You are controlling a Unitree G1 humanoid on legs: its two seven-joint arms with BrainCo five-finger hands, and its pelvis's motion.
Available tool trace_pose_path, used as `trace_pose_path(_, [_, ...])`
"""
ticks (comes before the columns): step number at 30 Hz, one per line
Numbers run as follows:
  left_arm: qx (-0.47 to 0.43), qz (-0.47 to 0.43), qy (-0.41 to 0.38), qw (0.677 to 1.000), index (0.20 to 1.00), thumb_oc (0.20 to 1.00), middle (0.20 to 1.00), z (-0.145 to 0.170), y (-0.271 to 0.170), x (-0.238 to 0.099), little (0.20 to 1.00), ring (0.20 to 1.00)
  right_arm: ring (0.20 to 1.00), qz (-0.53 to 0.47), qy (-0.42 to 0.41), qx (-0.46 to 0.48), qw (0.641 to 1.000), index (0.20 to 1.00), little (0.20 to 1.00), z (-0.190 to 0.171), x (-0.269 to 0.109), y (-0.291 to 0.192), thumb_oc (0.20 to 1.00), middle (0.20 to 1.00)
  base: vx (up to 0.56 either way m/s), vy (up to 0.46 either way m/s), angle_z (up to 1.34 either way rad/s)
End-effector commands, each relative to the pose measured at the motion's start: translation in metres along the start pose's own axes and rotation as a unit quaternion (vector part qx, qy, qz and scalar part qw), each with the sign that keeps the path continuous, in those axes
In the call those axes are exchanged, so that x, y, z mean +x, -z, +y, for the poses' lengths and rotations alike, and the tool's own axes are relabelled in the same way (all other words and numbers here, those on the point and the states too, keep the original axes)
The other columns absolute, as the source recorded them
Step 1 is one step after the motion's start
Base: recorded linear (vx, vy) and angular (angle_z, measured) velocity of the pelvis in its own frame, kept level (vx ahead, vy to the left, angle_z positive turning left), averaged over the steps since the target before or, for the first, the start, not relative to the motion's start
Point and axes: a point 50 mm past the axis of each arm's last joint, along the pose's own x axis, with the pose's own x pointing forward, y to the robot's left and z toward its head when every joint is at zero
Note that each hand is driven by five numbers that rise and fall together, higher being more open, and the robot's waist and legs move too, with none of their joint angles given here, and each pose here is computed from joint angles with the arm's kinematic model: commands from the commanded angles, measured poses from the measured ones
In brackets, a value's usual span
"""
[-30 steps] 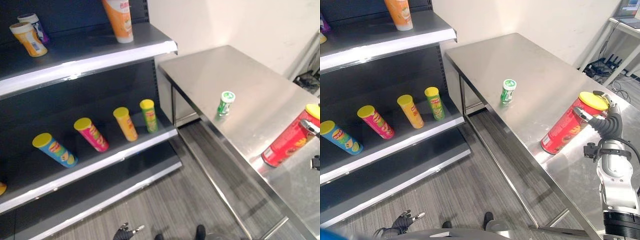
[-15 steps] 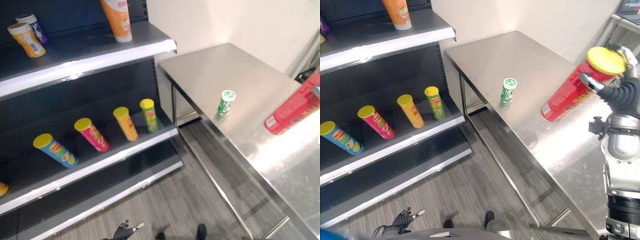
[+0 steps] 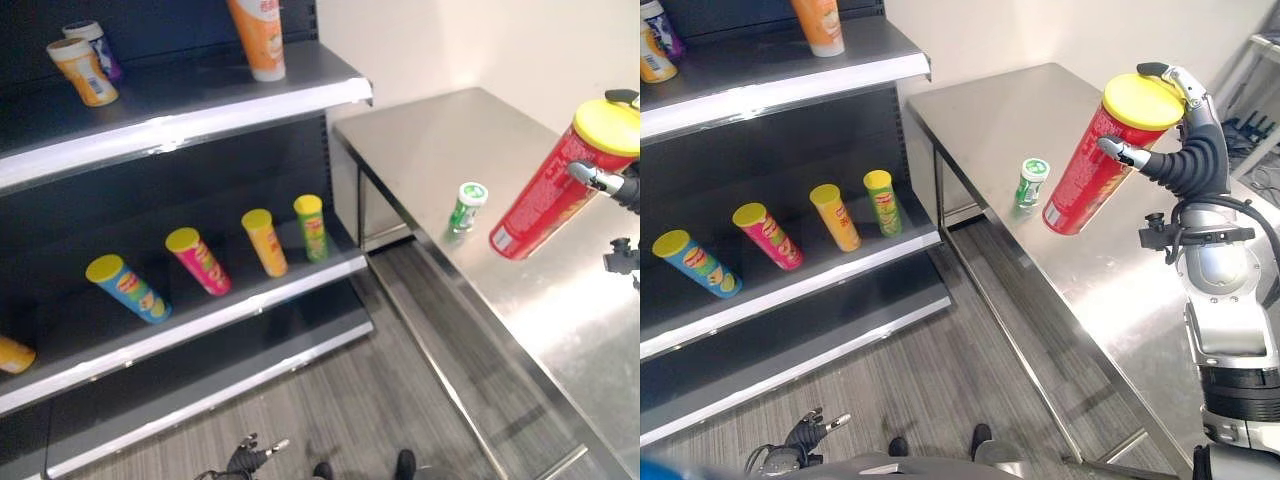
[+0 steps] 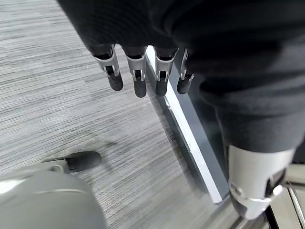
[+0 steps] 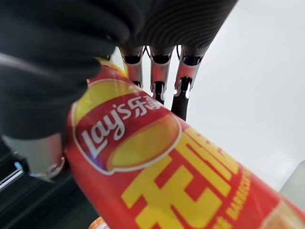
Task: Put the goods on the table back onto the shelves and tidy them up.
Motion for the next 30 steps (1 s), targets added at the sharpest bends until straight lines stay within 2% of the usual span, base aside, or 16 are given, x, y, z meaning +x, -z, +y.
trace_pose_path(1, [0.022,-0.017,-0.015,1.0,1.0,1.0,1.0,0.019,-0.015,0.006,1.0,1.0,0.2,-0.145,0.022,0.033,0.989,0.2,0.2,-0.018,0.019,-0.053,0.2,0.2,-0.04,-0.095,0.22])
trace_pose_path(12, [-0.009,-0.034,-0.002,0.999,1.0,1.0,1.0,0.014,-0.015,0.002,1.0,1.0,0.2,-0.187,0.007,0.038,0.982,0.2,0.2,-0.013,0.023,-0.071,0.2,0.2,-0.02,0.065,0.39])
trace_pose_path(20, [-0.027,-0.074,-0.026,0.997,1.0,1.0,1.0,0.026,-0.029,0.001,1.0,1.0,0.2,-0.161,0.03,-0.033,0.986,0.2,0.2,-0.03,0.016,-0.065,0.2,0.2,0.08,0.52,-0.03])
trace_pose_path(26, [0.012,-0.129,-0.045,0.991,1.0,1.0,1.0,0.04,-0.064,0.004,1.0,1.0,0.2,-0.104,0.072,-0.042,0.991,0.2,0.2,-0.031,0.004,-0.043,0.2,0.2,0.14,0.518,0.06])
trace_pose_path(30, [0.041,-0.127,-0.063,0.989,1.0,1.0,1.0,0.06,-0.065,0.001,1.0,1.0,0.2,-0.084,0.105,-0.033,0.99,0.2,0.2,-0.031,-0.011,-0.036,0.2,0.2,0.06,0.692,-0.36])
